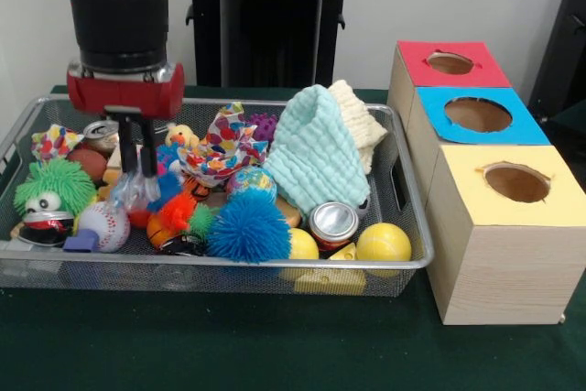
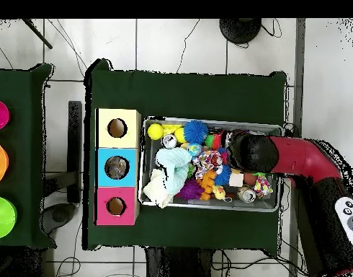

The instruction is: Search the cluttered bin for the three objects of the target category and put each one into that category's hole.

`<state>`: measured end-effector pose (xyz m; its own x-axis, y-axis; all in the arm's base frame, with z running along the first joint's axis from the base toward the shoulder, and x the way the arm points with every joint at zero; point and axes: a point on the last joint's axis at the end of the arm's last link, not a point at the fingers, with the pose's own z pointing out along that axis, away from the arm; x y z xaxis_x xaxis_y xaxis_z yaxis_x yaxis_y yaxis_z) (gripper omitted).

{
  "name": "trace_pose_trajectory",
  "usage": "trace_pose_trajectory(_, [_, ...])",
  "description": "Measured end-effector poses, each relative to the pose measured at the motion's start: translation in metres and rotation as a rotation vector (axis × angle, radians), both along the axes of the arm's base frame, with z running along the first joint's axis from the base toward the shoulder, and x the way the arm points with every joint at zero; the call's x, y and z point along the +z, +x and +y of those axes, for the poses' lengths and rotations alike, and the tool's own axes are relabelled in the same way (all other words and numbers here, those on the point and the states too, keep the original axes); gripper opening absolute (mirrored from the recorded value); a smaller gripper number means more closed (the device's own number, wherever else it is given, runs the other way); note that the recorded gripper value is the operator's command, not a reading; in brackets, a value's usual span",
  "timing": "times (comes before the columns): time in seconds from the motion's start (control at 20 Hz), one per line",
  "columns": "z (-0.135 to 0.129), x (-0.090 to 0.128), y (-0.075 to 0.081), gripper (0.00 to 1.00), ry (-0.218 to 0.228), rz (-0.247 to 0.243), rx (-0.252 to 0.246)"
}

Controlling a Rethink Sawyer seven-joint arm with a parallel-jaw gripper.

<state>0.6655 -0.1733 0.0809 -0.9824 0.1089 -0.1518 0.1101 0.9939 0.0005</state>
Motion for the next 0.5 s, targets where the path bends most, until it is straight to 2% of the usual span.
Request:
trace_pose_trajectory(0.25, [-0.006, 0.048, 0.003, 0.0, -0.009, 0.043, -0.033])
trace_pose_trajectory(0.5, [-0.009, 0.084, 0.006, 0.0, -0.018, 0.054, -0.056])
